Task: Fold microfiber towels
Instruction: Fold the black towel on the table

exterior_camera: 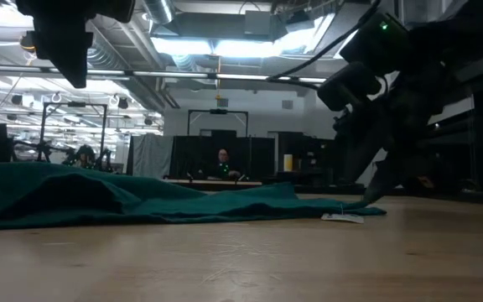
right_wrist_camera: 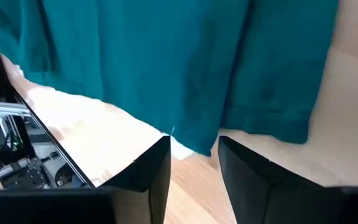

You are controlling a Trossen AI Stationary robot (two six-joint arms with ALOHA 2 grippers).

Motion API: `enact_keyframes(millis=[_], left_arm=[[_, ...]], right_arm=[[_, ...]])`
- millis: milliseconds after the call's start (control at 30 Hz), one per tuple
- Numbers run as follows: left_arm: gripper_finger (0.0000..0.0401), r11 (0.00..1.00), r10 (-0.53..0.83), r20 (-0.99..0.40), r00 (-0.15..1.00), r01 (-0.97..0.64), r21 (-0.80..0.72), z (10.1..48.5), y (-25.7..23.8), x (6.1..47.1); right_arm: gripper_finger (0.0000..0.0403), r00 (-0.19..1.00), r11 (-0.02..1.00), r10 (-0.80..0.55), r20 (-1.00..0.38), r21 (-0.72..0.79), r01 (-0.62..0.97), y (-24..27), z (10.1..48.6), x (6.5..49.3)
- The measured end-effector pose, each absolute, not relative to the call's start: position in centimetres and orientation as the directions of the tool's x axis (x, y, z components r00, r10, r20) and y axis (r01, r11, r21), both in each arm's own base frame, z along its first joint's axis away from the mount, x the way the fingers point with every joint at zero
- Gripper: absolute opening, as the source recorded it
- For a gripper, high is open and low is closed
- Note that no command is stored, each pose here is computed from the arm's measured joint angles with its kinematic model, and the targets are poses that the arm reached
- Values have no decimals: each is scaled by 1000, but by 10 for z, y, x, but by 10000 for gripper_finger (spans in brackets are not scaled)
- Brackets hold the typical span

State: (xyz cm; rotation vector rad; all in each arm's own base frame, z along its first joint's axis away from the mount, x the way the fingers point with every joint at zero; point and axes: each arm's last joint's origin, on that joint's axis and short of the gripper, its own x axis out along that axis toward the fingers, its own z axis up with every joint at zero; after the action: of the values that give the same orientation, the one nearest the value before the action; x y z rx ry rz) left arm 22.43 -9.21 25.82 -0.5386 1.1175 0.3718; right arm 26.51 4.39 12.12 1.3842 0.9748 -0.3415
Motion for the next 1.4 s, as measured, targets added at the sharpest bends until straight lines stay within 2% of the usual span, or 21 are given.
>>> enact_keyframes(millis=[133, 500, 733, 1067, 1200, 1400], left_arm=[[116, 815, 25, -916, 400, -539, -213, 258, -92, 224], [116, 834, 7, -911, 413, -505, -222, 259, -93, 226], [116, 832, 8, -910, 414, -508, -223, 259, -93, 226], [116, 841, -27, -916, 400, -486, -237, 259, -94, 225], [116, 842, -28, -916, 400, -485, -237, 259, -94, 225], [116, 842, -27, -916, 400, -484, -237, 259, -94, 225]], right_arm=[[126, 593, 244, 319, -739, 669, 702, 47, 122, 265], [107, 608, 246, 320, -727, 683, 687, 48, 123, 267], [125, 544, 249, 361, -757, 641, 726, 48, 109, 263], [146, 552, 247, 340, -761, 639, 728, 48, 108, 264], [119, 554, 247, 337, -761, 639, 728, 48, 108, 264], [40, 577, 243, 319, -752, 654, 717, 47, 108, 266]])
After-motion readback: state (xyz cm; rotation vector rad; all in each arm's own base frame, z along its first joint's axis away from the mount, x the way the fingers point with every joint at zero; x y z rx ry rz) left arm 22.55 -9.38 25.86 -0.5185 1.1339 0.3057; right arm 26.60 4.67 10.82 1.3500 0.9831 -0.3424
